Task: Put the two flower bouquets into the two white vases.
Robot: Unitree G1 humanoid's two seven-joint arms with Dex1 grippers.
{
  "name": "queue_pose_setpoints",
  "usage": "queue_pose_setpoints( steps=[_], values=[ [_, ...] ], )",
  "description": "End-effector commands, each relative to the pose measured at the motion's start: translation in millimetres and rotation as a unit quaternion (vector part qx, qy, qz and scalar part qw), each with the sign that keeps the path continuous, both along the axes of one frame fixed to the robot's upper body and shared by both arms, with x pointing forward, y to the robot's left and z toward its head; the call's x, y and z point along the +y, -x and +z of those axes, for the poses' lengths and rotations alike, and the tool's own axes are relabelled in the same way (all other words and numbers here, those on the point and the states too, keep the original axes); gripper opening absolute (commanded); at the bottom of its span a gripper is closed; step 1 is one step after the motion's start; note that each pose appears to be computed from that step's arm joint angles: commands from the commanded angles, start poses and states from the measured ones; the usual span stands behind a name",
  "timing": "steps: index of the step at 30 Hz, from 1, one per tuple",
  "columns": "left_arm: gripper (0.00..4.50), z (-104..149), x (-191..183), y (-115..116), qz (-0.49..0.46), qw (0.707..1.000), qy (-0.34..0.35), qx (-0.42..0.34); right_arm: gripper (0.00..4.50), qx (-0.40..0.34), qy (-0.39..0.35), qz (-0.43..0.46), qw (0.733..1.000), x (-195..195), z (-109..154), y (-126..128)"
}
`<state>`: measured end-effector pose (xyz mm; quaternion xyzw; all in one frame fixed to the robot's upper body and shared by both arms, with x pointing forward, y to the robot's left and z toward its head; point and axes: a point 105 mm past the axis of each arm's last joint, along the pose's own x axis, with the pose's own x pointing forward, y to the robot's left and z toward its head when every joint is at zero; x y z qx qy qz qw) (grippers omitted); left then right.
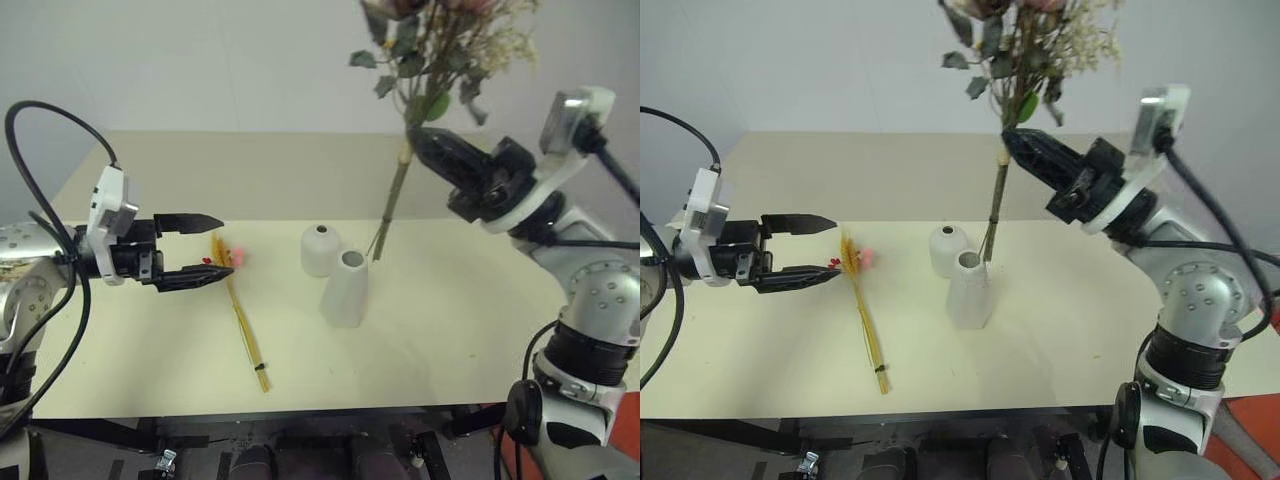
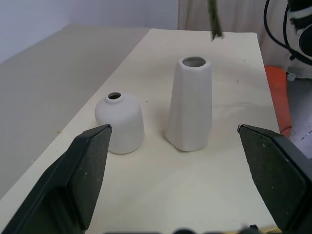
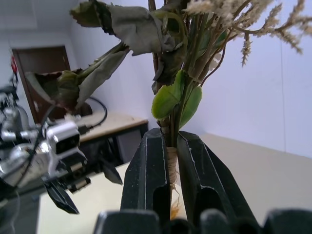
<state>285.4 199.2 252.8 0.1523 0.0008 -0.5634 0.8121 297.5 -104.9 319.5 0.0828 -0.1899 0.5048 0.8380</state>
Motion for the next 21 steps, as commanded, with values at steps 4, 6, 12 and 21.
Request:
queue_pose_setpoints(
  steps=[4, 6, 12, 21],
  values=[
    [4.5, 9, -3, 1, -0.01, 1.0, -0.004, -0.026, 0.12, -0.055, -0.013, -0.02, 0.998, 5, 11, 1],
    [4.5, 8, -2, 2, -0.01, 1.0, -0.004, -0.026, 0.12, -0.055, -0.014, -0.02, 0.998, 6, 11, 1],
    [4.5, 9, -1, 2, -0.007, 1.0, -0.003, -0.027, 0.12, -0.044, -0.001, -0.02, 0.999, 7, 0, -3],
    [4.5, 9, -1, 2, -0.005, 1.0, -0.004, -0.029, 0.12, -0.023, 0.028, -0.028, 0.999, 11, -30, -7]
  ],
)
